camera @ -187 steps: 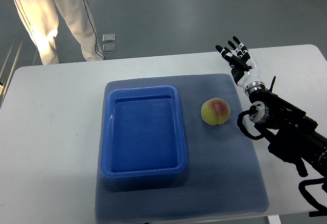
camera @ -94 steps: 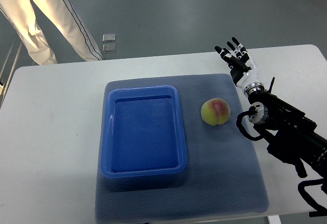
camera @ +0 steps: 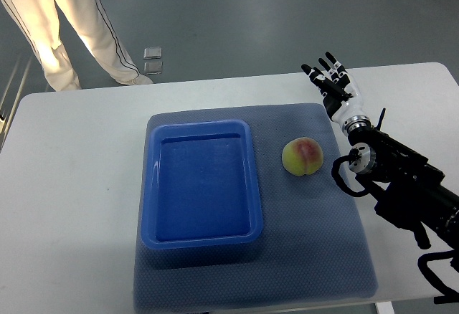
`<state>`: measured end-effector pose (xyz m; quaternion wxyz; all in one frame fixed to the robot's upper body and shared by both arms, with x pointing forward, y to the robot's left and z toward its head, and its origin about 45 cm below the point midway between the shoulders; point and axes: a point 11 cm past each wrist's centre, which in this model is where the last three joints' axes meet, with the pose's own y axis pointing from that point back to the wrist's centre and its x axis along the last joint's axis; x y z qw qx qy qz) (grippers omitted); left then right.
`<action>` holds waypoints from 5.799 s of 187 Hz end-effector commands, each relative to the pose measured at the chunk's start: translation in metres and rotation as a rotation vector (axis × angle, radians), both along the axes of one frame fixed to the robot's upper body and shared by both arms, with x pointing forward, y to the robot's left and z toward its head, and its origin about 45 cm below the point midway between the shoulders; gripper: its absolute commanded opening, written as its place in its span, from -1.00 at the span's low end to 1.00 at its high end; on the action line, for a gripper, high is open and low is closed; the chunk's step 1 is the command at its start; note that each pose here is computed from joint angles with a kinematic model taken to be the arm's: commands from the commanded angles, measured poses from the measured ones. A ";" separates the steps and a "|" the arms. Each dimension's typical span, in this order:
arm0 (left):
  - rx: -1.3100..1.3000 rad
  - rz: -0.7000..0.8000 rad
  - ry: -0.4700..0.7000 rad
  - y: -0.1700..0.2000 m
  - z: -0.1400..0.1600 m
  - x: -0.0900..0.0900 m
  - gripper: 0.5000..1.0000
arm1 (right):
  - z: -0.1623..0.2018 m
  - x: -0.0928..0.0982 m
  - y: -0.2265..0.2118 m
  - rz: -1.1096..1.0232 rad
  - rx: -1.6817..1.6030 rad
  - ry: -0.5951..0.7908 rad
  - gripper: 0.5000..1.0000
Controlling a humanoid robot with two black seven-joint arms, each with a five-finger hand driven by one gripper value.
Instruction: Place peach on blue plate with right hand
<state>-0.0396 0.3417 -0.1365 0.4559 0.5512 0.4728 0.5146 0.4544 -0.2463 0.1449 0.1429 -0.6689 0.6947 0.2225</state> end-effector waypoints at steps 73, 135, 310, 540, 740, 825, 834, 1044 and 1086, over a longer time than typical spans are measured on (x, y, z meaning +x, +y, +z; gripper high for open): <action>-0.005 0.000 0.000 -0.002 0.000 0.000 1.00 | -0.002 -0.002 0.000 -0.008 -0.005 0.005 0.72; -0.003 0.000 0.000 -0.001 0.000 0.000 1.00 | 0.002 0.000 0.003 0.000 -0.002 -0.003 0.72; -0.007 0.001 -0.002 -0.002 0.000 0.001 1.00 | 0.086 0.006 0.007 0.518 -0.802 -0.351 0.72; -0.002 -0.002 -0.001 -0.001 0.000 0.001 1.00 | 0.096 -0.030 0.022 1.522 -1.855 -0.387 0.70; -0.002 -0.002 -0.001 -0.001 0.000 0.001 1.00 | 0.047 -0.045 0.028 1.475 -1.800 -0.424 0.60; -0.002 -0.002 -0.001 -0.001 0.000 0.001 1.00 | 0.046 -0.044 0.025 1.465 -1.797 -0.409 -0.37; -0.002 -0.002 -0.001 -0.001 0.000 0.001 1.00 | 0.052 -0.041 0.026 1.455 -1.801 -0.418 -0.36; 0.000 -0.001 -0.001 0.000 0.000 0.001 1.00 | 0.050 -0.038 0.197 1.486 -1.713 -0.663 0.15; 0.000 -0.001 -0.001 0.000 0.000 0.001 1.00 | 0.046 -0.037 0.195 1.475 -1.715 -0.647 0.70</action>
